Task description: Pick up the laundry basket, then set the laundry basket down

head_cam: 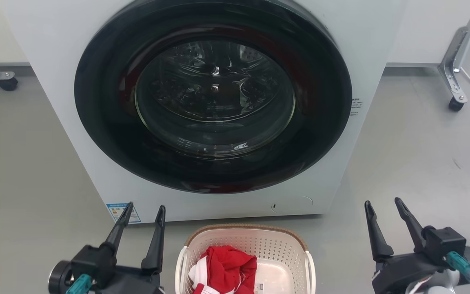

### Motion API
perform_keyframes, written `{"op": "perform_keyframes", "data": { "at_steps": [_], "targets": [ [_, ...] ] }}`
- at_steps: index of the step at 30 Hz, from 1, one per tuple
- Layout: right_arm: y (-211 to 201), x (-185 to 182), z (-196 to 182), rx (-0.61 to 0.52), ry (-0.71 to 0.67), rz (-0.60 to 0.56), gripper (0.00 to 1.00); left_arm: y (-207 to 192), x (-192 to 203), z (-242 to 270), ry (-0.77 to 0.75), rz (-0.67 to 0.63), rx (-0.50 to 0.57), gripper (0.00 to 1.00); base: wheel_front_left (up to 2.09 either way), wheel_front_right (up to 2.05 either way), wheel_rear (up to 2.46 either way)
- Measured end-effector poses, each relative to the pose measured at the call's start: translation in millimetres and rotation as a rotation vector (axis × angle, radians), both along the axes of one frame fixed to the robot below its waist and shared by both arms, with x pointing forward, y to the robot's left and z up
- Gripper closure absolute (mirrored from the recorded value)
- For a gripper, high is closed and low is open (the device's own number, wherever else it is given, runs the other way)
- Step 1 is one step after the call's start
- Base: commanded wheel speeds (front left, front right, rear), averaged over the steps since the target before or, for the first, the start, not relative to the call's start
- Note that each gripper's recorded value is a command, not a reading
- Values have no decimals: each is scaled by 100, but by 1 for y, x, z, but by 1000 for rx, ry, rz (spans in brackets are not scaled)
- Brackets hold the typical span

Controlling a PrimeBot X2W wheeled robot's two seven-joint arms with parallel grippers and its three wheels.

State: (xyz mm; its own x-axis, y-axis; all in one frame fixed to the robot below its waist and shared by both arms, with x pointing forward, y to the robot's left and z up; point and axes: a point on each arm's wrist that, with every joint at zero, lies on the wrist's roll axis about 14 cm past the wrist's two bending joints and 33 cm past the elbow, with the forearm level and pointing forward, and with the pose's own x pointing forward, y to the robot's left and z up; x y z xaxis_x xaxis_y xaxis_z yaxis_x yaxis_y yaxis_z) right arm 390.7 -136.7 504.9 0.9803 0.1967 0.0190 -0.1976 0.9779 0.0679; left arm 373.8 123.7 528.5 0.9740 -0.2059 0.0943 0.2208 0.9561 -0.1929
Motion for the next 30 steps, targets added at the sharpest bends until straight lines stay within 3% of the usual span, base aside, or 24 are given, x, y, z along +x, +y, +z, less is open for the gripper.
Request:
{"op": "perform_keyframes", "data": {
  "at_steps": [15, 30],
  "targets": [
    [-23, -25, -4, 15, -10, -107, 0, 17, -26, -20, 43, 108, -21, 0, 0, 0, 0],
    [-23, -32, -3, -44, -33, -119, 0, 24, -29, -25, 78, 153, 15, 0, 0, 0, 0]
  ]
}}
